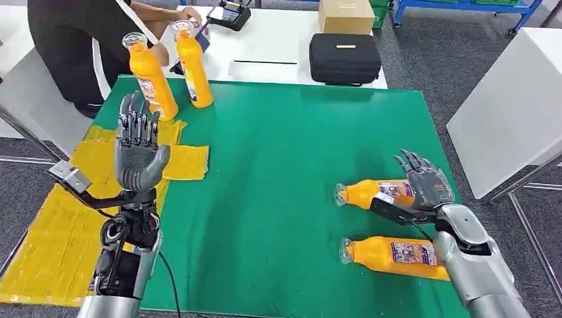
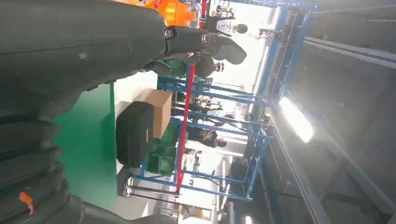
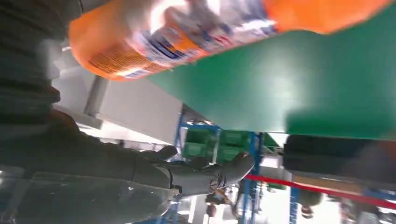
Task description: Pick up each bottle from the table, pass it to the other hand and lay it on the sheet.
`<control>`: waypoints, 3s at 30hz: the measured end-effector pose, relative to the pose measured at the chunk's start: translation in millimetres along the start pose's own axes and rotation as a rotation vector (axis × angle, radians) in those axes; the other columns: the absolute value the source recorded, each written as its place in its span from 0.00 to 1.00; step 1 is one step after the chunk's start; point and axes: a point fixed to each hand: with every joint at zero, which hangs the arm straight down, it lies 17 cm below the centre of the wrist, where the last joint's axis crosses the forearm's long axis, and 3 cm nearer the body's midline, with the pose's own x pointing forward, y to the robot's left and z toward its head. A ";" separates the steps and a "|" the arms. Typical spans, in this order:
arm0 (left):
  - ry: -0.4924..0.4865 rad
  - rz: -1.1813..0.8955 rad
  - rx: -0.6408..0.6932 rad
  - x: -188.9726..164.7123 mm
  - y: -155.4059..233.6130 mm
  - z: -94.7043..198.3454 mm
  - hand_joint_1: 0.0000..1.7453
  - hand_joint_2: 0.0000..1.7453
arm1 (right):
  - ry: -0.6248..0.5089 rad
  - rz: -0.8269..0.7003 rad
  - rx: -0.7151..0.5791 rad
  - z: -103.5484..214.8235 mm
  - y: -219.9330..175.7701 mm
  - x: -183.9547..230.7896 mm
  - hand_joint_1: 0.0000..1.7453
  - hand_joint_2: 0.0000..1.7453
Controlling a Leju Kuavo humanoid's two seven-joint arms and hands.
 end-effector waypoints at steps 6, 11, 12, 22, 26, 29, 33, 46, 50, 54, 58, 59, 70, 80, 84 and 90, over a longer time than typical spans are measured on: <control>0.005 0.002 0.004 -1.5 1.3 1.0 0.00 1.00 | 0.028 -0.011 0.033 -2.4 9.6 -10.0 0.00 1.00; 0.009 0.003 0.008 -3.2 2.7 1.6 0.00 1.00 | 0.036 -0.018 0.047 -3.6 13.2 -13.0 0.00 1.00; 0.010 0.003 0.009 -3.4 2.9 1.5 0.00 1.00 | 0.037 -0.020 0.054 -3.8 14.9 -13.8 0.00 1.00; 0.014 0.002 0.016 -5.0 5.3 2.0 0.00 1.00 | 0.053 -0.034 0.099 -3.2 27.2 -20.0 0.00 1.00; 0.018 0.004 0.027 -6.6 7.3 2.7 0.00 1.00 | 0.060 -0.040 0.125 -4.1 33.8 -20.5 0.00 1.00; 0.019 0.005 0.032 -7.1 8.4 2.5 0.00 1.00 | 0.074 -0.040 0.152 -5.0 42.1 -21.6 0.00 1.00; 0.019 0.006 0.036 -7.5 9.0 1.1 0.00 1.00 | 0.081 -0.052 0.176 -7.9 49.1 -18.4 0.00 1.00; 0.032 0.017 0.040 -12.8 9.7 1.9 0.00 1.00 | 0.112 -0.079 0.237 -6.0 65.6 -21.6 0.02 1.00; 0.038 0.024 0.048 -15.3 11.2 2.7 0.00 1.00 | 0.123 -0.090 0.275 -0.9 75.9 -25.2 1.00 1.00; 0.044 0.026 0.051 -17.5 11.8 3.0 0.00 1.00 | 0.127 -0.097 0.299 0.6 81.0 -25.1 1.00 1.00; 0.047 0.026 0.053 -18.3 12.8 3.5 0.00 1.00 | 0.125 -0.101 0.298 -2.5 79.0 -22.4 1.00 1.00; 0.048 0.026 0.053 -18.6 13.0 3.6 0.00 1.00 | 0.126 -0.103 0.299 -2.8 78.9 -22.1 1.00 1.00; 0.050 0.028 0.060 -19.6 15.0 4.3 0.00 1.00 | 0.125 -0.100 0.280 -5.5 75.5 -21.1 1.00 1.00; 0.056 0.000 0.079 -20.3 17.9 11.7 0.00 1.00 | -0.156 -0.597 -0.362 -18.6 -37.9 69.6 1.00 1.00; 0.051 -0.004 0.065 -18.9 10.6 10.8 0.00 1.00 | -0.149 -0.740 -0.537 -9.8 -74.7 72.9 1.00 1.00; 0.048 -0.006 0.048 -17.5 4.5 9.9 0.00 1.00 | -0.151 -0.801 -0.633 0.9 -90.6 76.5 1.00 1.00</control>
